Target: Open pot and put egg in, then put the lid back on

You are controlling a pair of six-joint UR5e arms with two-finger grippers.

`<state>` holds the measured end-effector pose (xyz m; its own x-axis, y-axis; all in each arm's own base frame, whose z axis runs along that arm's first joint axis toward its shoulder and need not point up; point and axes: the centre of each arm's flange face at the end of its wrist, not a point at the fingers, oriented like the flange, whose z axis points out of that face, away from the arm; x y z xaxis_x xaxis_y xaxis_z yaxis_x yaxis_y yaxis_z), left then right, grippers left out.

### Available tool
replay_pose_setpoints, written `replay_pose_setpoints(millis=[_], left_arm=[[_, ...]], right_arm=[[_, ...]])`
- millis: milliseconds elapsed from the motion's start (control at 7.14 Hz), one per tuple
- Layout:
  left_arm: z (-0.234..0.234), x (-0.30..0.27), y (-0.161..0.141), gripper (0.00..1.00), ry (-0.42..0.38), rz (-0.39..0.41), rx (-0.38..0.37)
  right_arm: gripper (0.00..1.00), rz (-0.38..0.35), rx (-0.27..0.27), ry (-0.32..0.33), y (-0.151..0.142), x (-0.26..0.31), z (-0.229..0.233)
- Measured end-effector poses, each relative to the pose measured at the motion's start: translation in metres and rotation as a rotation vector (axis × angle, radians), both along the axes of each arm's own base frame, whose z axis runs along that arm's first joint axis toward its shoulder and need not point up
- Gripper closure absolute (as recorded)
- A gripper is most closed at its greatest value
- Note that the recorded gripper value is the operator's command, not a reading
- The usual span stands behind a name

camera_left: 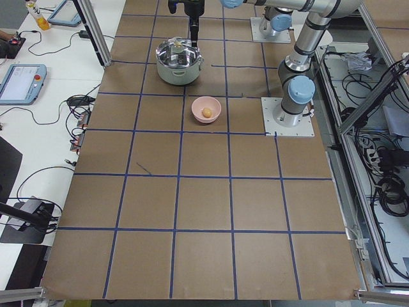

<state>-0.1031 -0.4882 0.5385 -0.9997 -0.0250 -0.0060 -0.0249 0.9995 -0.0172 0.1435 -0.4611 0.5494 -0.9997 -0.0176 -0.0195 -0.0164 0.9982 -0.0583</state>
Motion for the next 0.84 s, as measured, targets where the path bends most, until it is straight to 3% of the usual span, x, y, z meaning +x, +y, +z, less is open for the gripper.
replay_pose_setpoints(millis=[560,840], left_arm=[[0.001,0.001,-0.001,0.0,0.001,0.005,-0.009],[0.0,0.0,-0.001,0.0,0.003,0.006,-0.008]], right_arm=[[0.0,0.004,-0.007,-0.002,-0.001,0.004,0.0],[0.0,0.025,0.004,-0.008,-0.018,0.011,-0.016]])
